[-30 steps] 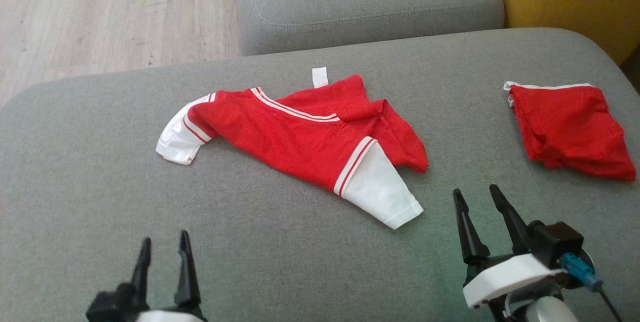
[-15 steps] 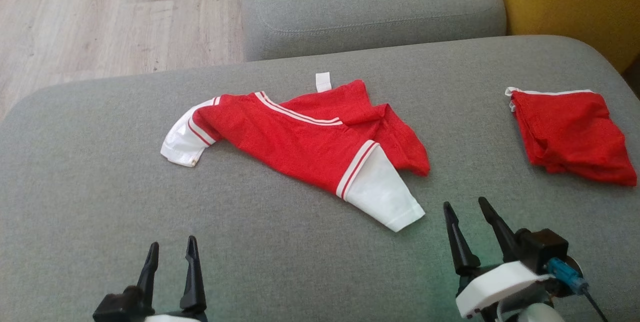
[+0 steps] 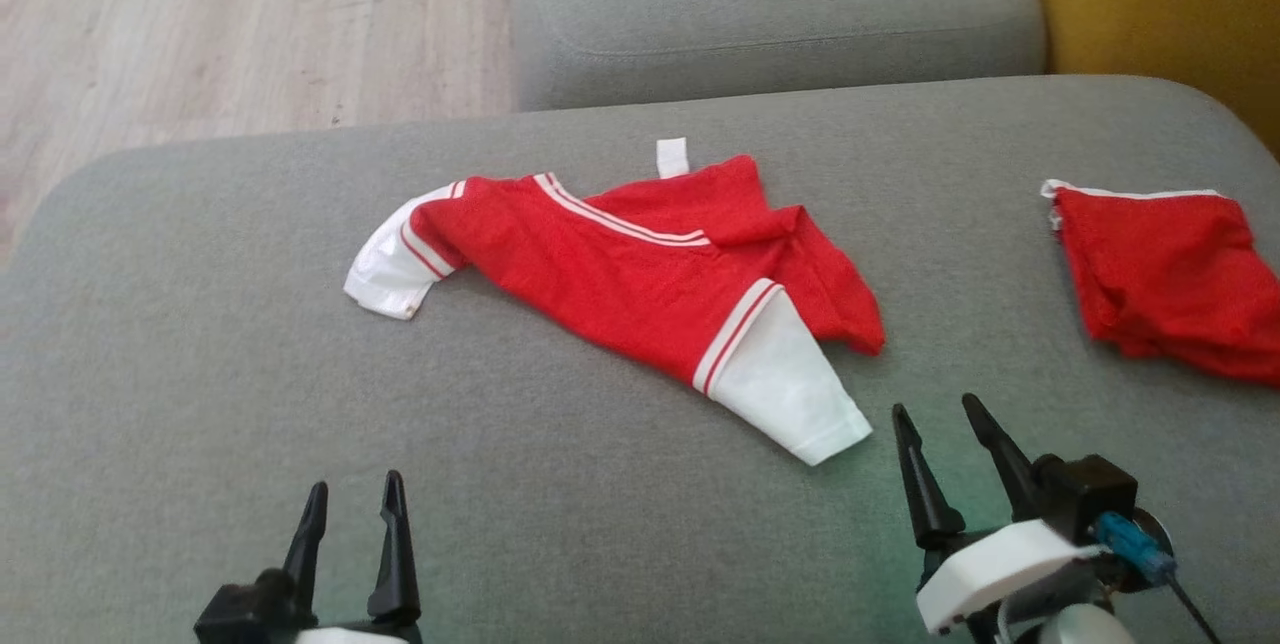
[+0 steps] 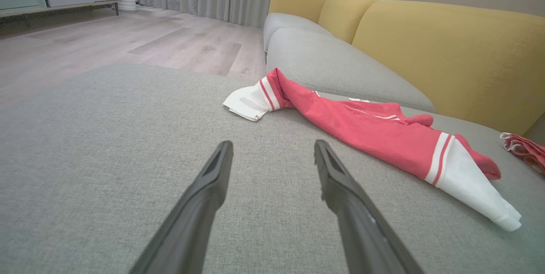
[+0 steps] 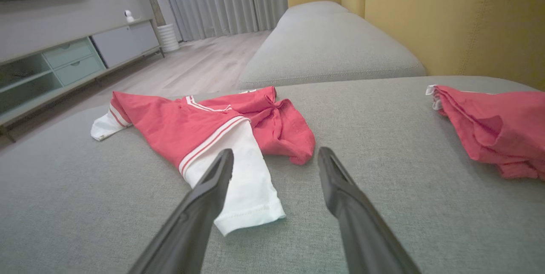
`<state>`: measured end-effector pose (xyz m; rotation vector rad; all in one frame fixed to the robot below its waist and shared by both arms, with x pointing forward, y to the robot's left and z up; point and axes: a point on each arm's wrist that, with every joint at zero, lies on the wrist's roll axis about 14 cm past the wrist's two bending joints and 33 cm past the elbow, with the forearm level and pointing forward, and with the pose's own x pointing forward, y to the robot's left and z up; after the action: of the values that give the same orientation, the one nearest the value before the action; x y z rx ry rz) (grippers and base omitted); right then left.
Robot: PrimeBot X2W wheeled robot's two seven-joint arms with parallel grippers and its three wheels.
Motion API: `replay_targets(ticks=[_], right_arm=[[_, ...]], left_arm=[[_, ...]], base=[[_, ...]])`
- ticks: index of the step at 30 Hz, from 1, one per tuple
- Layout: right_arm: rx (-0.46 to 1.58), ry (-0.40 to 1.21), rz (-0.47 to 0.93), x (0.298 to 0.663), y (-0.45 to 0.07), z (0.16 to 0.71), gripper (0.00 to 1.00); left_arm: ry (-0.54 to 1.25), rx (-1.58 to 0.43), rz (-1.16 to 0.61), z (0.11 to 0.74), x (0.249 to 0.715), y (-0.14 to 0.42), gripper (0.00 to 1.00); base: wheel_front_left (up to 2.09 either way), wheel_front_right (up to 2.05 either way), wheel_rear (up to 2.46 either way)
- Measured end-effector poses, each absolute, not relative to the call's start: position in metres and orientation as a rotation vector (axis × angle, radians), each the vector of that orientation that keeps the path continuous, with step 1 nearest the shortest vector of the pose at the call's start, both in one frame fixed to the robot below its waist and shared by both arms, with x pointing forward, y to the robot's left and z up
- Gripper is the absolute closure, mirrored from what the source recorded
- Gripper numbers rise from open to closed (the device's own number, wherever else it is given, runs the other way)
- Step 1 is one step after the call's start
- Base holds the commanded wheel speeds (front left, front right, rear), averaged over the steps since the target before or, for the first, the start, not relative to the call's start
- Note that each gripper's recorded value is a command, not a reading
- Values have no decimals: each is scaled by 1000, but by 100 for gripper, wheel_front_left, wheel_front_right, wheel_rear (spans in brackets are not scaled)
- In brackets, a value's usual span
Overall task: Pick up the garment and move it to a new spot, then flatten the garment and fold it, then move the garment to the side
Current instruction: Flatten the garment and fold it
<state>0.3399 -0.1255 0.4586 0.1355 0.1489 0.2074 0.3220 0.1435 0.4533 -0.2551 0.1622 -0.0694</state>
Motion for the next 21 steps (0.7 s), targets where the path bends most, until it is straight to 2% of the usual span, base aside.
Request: replay_targets(ticks=[6, 13, 21], right_arm=[[71, 192, 252, 355, -114, 455, 0], [-29, 176, 347, 418, -80, 473, 0], [-82, 358, 395, 446, -61, 421, 0]], left_arm=[[160, -260, -39, 453, 320, 152, 0], [170, -265, 44, 449, 316, 173, 0], [205, -266, 138, 435, 309, 197, 0]], base=[[0, 0, 0], [0, 0, 0], [0, 0, 0]])
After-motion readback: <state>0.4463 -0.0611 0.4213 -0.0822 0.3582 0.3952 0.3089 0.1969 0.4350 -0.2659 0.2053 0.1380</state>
